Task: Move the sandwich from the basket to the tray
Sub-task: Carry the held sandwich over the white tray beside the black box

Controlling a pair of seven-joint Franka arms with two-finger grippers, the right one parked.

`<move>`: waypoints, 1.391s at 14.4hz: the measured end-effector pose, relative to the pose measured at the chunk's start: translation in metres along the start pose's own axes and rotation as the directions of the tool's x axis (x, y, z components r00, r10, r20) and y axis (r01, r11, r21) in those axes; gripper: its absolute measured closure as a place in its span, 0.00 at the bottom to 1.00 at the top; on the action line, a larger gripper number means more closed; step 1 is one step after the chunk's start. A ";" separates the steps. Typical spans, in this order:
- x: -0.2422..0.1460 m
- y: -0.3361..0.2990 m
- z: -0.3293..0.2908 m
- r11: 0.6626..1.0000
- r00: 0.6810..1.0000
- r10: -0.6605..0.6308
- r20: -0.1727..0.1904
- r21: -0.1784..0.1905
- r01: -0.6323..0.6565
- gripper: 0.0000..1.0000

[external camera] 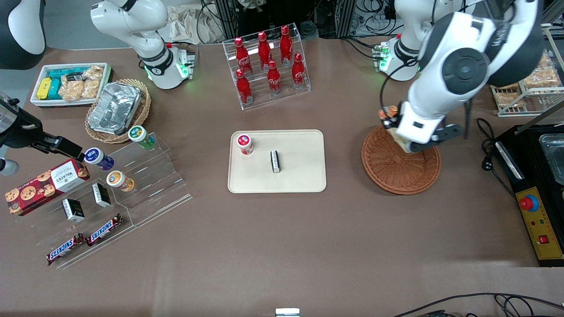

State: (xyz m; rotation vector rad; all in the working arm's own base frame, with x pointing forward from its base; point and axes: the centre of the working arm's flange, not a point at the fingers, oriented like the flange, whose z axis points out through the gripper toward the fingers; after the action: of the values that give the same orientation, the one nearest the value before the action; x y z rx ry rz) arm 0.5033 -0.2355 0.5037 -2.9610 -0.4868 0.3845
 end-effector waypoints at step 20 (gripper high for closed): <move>-0.064 0.215 0.223 0.928 0.921 0.347 -0.176 -0.076 -0.364 0.81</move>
State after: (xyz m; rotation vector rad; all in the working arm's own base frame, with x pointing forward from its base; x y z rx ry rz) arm 0.4496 -0.4427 0.2713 -3.1486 0.0572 0.1519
